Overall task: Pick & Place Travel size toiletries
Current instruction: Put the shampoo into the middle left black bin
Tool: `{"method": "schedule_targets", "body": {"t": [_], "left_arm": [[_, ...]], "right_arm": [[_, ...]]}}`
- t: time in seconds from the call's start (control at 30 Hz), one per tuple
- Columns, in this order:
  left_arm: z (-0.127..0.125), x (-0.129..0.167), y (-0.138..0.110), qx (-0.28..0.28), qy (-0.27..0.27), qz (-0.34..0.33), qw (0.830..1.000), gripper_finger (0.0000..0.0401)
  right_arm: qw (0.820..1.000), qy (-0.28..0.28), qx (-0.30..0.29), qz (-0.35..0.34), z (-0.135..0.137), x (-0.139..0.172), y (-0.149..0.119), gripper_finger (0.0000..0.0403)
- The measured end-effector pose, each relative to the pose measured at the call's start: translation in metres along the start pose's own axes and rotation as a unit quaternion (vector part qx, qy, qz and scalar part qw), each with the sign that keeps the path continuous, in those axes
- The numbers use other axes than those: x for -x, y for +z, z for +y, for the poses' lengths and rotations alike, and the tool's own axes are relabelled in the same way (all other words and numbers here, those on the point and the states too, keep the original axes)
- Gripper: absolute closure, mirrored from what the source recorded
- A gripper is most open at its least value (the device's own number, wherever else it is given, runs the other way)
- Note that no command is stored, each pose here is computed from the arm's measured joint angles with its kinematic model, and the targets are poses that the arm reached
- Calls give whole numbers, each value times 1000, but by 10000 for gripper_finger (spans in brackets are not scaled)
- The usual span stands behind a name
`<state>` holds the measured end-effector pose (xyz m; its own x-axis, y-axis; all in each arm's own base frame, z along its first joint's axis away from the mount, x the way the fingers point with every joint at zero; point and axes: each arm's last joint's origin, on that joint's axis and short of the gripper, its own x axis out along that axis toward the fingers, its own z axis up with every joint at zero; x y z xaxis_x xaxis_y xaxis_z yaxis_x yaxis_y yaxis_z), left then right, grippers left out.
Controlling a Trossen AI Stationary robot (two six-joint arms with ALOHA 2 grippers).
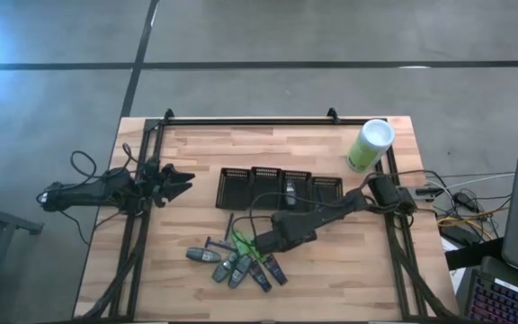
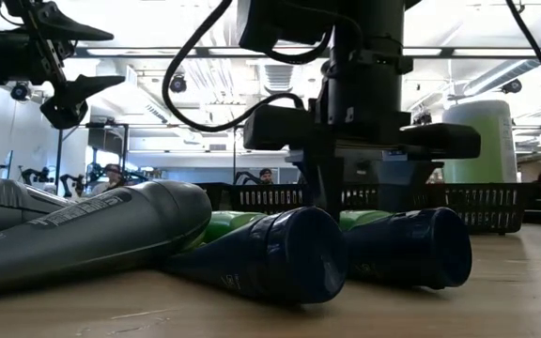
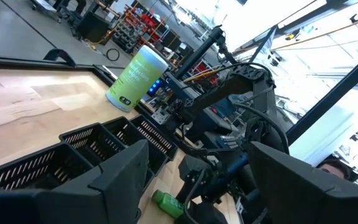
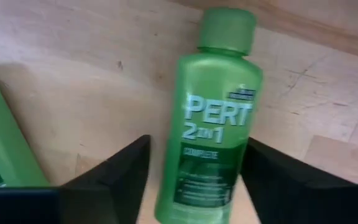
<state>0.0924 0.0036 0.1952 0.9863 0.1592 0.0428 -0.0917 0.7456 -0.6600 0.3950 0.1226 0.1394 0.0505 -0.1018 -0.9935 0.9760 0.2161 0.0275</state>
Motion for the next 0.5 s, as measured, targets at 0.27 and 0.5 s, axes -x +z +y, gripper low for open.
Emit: {"method": "schedule_targets", "body": {"t": [0.27,0.5], "left_arm": [[0,0,0,0,0,1,1000,119],[0,0,0,0,0,1,1000,119]], "right_arm": [[1000,13,11,-11,4,7,2,301],[990,133,48,-11,34,69,18,295]]}}
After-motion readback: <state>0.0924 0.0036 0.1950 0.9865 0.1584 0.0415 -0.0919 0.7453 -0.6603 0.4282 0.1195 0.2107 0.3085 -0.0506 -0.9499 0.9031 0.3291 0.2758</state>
